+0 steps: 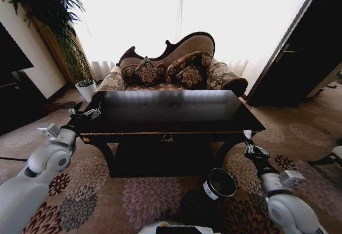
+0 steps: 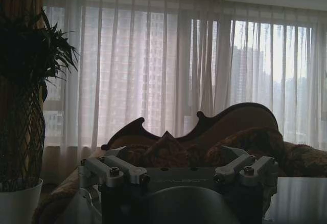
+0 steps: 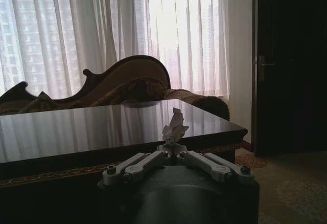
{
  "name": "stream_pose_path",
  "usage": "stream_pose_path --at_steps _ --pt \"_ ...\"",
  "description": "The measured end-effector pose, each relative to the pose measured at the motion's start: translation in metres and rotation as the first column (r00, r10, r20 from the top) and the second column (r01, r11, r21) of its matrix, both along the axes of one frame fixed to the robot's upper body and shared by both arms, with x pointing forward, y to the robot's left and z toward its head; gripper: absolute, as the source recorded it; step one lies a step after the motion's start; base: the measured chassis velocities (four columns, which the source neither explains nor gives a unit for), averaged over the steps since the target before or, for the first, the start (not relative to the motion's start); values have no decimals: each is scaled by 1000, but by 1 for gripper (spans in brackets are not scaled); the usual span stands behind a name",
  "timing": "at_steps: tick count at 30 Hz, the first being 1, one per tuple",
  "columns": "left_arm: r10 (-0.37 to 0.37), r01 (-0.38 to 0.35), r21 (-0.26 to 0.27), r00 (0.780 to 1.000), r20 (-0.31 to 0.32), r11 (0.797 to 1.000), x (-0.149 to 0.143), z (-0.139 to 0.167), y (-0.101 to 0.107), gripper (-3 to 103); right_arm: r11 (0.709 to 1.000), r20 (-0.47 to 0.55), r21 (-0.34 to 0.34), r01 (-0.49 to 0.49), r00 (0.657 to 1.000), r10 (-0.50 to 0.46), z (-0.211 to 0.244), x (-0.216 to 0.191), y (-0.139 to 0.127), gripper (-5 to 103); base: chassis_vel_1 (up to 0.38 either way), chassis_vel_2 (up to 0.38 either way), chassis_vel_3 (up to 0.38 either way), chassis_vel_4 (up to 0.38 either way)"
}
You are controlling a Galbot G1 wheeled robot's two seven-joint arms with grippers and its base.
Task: Move to the front of the table and place the trash on the table into the trash bin.
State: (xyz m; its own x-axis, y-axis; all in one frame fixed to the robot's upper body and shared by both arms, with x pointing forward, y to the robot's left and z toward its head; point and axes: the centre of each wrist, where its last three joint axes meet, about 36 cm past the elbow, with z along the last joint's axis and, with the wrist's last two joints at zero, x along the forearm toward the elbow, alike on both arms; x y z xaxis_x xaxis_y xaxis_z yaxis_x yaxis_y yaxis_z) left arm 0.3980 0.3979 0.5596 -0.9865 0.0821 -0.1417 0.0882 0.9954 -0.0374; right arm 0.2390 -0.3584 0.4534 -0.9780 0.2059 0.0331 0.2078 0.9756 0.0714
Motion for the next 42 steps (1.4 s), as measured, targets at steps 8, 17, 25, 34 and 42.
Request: stream_pose_path --at_steps 8,17,25,34,42 --pt "0 0 0 1000 0 1000 0 0 0 100 994 -91 0 107 990 -106 -67 -18 -3 0 0 0 0 0" --pt "0 0 0 1000 0 1000 0 0 0 100 978 -149 79 196 972 -182 -137 27 6 0 0 0 0 0" --pt "0 0 0 1000 0 1000 0 0 0 100 969 -242 87 232 948 -206 -191 45 -1 0 0 0 0 0" --pt "0 0 0 1000 0 1000 0 0 0 100 962 -328 82 261 918 -222 -239 68 -13 0 0 0 0 0" --pt "0 0 0 1000 0 1000 0 0 0 100 954 -404 78 289 884 -234 -277 81 -12 0 0 0 0 0"
